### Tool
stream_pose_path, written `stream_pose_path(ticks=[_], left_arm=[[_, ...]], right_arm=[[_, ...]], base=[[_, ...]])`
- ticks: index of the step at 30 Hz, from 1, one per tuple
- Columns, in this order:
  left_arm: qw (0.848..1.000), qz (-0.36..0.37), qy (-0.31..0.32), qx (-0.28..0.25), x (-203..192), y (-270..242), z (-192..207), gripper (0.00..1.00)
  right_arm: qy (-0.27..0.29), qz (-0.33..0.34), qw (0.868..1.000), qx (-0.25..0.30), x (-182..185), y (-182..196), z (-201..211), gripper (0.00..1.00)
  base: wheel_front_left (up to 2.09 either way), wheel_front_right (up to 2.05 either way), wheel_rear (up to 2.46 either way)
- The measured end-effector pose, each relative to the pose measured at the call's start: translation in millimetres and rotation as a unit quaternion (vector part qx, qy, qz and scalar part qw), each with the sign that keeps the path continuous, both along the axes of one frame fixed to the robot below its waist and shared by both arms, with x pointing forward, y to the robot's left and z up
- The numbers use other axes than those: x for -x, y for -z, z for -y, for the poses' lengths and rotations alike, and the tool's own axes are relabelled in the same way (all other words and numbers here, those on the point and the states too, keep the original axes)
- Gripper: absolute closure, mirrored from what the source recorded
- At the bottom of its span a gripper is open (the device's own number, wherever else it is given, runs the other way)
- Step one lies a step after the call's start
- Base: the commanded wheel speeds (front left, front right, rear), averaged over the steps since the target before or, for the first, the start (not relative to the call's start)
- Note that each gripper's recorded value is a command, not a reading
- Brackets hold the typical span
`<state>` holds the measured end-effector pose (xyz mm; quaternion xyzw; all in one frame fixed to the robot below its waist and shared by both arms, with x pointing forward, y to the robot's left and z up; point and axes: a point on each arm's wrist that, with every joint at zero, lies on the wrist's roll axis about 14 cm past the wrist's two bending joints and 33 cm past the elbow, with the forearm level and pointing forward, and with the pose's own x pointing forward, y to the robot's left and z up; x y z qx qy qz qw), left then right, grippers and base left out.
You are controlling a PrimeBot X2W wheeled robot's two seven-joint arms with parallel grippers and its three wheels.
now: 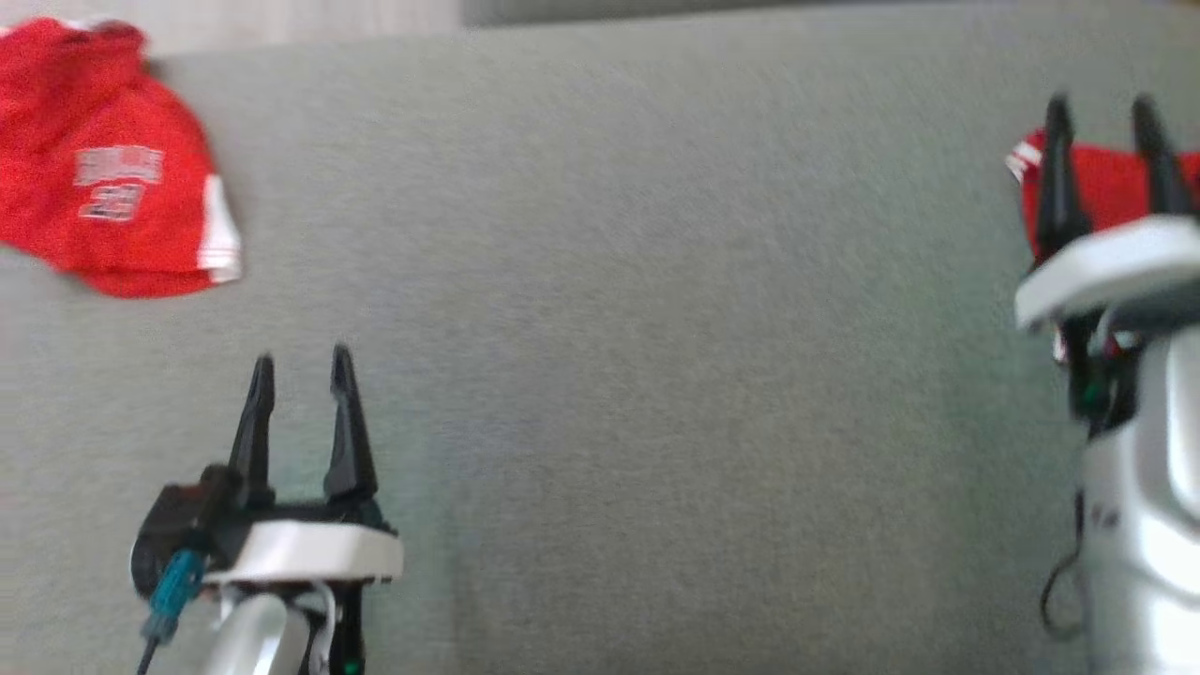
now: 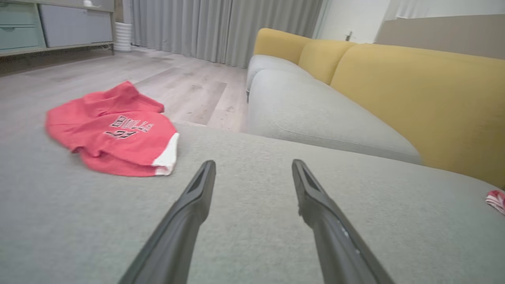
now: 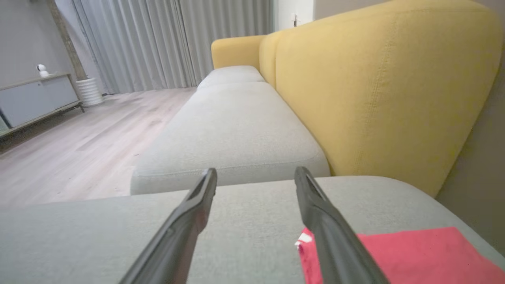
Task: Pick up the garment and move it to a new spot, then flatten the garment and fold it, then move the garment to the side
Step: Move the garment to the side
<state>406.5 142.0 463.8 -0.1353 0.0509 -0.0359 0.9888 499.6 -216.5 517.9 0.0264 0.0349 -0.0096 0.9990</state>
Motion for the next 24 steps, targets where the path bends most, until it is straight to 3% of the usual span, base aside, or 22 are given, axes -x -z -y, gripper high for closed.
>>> stream_pose_path(ticks=[12,19,24], left_arm=[[0.997,-0.033,-0.075,-0.003,72,15,-47,0.0],[0.997,-0.035,-0.067,0.009,78,17,-37,0.0],[0.998,-0.04,-0.055,0.009,75,20,-30,0.0]], right_arm=[[-0.065,-0.008,0.997,-0.044,88,32,-60,0.0],[-0.105,-0.034,0.992,-0.061,127,52,-87,0.0],[-0.109,-0.035,0.991,-0.072,135,55,-91,0.0]], base=[[0.0,0.0,0.0],[0.0,0.0,0.0],[0.0,0.0,0.0]])
